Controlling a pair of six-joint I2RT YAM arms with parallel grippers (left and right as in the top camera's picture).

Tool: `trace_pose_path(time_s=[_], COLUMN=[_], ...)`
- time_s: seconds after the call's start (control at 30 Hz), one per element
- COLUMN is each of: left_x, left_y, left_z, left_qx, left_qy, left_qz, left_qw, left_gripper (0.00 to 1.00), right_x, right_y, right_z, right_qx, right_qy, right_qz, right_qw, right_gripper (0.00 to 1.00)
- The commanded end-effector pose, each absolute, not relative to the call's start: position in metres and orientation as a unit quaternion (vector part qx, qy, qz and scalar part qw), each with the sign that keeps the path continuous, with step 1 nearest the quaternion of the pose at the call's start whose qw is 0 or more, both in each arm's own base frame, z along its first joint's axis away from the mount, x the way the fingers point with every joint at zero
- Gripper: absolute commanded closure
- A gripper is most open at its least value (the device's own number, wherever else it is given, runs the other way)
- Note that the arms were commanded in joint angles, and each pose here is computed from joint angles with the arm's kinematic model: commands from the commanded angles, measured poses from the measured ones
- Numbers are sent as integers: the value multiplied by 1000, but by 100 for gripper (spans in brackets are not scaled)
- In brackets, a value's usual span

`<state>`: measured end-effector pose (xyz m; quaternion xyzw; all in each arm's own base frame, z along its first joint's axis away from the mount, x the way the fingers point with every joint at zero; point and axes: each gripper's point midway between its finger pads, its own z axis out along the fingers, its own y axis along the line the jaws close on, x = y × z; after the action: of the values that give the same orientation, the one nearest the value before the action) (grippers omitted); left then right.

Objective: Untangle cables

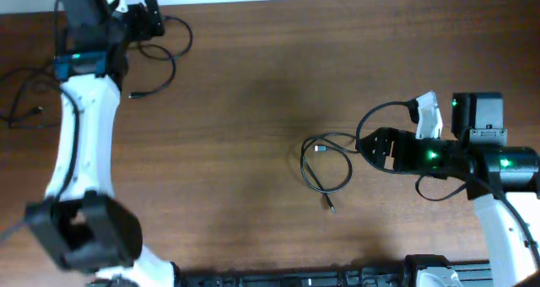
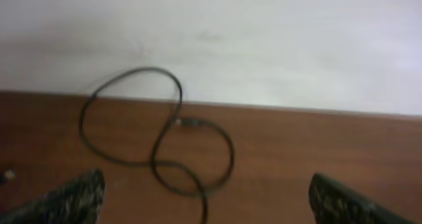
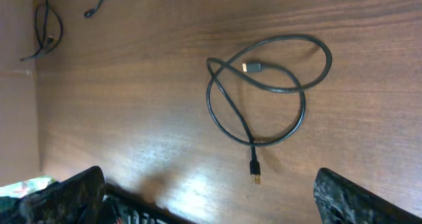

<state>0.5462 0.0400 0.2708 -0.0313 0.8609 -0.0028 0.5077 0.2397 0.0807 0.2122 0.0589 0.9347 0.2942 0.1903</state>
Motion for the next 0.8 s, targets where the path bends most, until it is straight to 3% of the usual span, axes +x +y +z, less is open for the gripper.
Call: trace_pose_path(time_s=[0.0,0.13,0.3,0.37,0.47,0.77], left_x=[584,611,616,607,577,498], left_y=[66,61,52,55,70,67], left_z=[180,47,-9,-21,-40,-19], left_qx=[-118,-124,-118,-120,-131,-248], left_qy=[873,895,900,911,931,946], left_qz=[26,55,60,68,115,104], left_qw=[472,424,415,390,322,180], left_gripper=[1,1,4,53,100,100], right_x=[239,240,244,246,249,249], right_y=[84,84,83,83,83,83], right_z=[210,208,199,194,187,187], right_qx=[56,57,64,67,71,71], right_qy=[935,936,939,940,942,942], right_qz=[299,299,299,298,298,298], right_qw=[183,178,158,149,135,134], right_gripper=[2,2,2,2,2,2])
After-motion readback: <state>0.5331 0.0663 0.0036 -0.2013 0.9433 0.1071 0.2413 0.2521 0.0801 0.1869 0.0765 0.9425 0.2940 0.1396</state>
